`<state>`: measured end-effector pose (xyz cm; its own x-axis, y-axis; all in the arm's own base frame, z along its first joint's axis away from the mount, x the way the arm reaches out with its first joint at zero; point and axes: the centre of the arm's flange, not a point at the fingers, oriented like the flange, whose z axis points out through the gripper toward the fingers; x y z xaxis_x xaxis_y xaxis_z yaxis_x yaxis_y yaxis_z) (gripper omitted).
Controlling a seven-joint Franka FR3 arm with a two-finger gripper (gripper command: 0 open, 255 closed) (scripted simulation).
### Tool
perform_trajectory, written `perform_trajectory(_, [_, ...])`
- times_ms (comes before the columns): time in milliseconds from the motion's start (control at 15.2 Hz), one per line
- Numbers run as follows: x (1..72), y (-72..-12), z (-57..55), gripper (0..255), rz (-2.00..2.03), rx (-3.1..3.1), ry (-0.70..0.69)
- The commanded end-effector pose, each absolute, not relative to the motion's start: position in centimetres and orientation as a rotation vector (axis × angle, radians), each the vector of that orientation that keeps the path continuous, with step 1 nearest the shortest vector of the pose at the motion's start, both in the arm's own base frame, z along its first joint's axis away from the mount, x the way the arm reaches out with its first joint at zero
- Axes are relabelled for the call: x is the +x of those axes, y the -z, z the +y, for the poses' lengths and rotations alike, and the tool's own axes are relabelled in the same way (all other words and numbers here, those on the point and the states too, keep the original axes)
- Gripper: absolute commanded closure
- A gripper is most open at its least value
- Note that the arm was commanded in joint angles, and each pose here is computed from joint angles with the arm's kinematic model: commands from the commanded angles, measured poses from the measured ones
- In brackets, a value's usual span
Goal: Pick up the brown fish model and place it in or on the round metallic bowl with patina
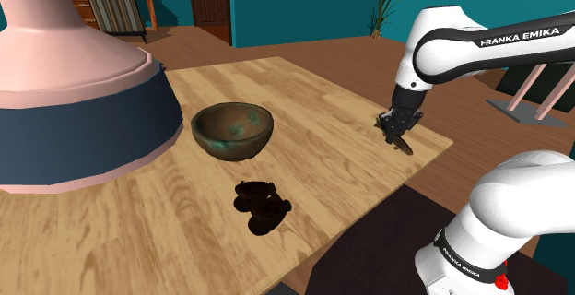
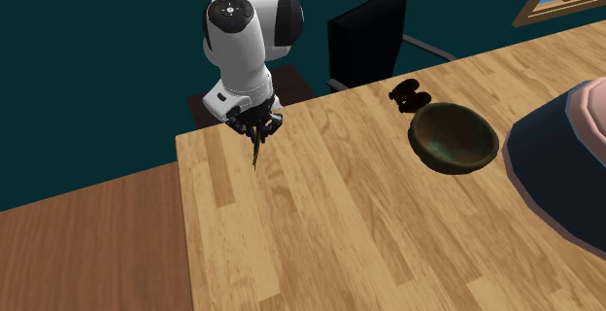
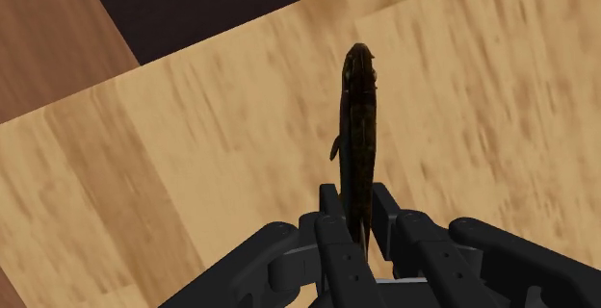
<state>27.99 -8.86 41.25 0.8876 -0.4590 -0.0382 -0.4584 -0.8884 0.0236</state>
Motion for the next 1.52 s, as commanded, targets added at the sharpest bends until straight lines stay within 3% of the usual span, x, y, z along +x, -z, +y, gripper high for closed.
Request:
perform_trajectory(0, [28.0,-41.2,-8.9,255,-0.738,3.038,0.068])
perform_trajectory(1452, [28.0,-51.8,-8.9,255,-0.738,3.038,0.068])
